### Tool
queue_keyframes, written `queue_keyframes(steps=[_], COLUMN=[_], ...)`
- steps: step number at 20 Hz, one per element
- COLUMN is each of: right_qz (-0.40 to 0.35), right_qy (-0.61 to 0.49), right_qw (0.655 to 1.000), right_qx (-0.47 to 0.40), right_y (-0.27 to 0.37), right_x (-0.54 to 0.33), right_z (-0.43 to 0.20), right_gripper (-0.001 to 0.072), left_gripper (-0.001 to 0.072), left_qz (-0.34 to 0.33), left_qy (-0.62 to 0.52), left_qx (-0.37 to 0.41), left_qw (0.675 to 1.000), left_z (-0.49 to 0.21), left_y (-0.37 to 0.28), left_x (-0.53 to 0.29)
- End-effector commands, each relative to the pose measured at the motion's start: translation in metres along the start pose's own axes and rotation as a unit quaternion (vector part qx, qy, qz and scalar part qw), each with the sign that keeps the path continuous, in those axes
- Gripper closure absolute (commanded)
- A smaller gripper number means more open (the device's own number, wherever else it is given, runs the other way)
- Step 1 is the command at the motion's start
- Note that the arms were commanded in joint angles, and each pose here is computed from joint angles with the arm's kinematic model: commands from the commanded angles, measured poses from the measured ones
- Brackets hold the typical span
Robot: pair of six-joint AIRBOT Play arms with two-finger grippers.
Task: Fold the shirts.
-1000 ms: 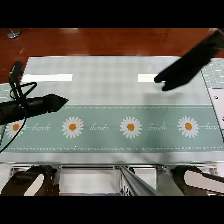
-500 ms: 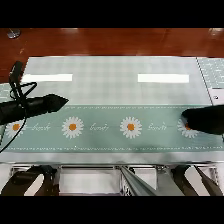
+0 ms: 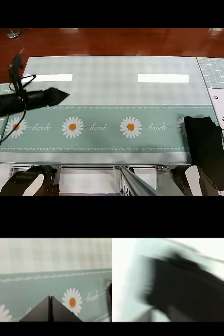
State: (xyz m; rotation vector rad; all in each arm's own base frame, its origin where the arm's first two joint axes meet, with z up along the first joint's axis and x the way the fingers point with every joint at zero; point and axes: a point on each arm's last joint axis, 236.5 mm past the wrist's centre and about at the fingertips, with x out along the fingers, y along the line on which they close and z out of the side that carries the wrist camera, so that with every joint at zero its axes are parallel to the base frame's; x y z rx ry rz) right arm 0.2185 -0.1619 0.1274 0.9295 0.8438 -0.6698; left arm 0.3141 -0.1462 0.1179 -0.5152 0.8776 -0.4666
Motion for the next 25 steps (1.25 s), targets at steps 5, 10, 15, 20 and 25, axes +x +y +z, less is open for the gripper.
queue_keyframes(steps=[5,10,15,20,25], right_qz=[0.329,0.009,-0.078,-0.108,-0.108], right_qy=[0.096,0.149,0.129,0.127,0.127], right_qw=[0.855,0.810,0.801,0.794,0.794], right_qx=[-0.389,-0.567,-0.580,-0.585,-0.585], right_y=[0.323,0.250,0.222,0.211,0.211], right_x=[0.010,0.161,0.184,0.176,0.176], right_z=[-0.126,-0.215,-0.189,-0.178,-0.178], right_gripper=[0.0690,0.0690,0.0690,0.0690,0.0689], left_gripper=[0.0683,0.0682,0.0681,0.0681,0.0681], left_qz=[-0.039,0.178,0.192,0.192,0.192], left_qy=[0.018,0.119,0.124,0.130,0.130], left_qx=[0.102,0.048,0.030,0.030,0.030], left_qw=[0.994,0.976,0.973,0.972,0.972], left_z=[0.115,0.039,0.018,0.016,0.016], left_y=[-0.072,0.068,0.100,0.101,0.101], left_x=[0.001,0.043,0.068,0.069,0.069])
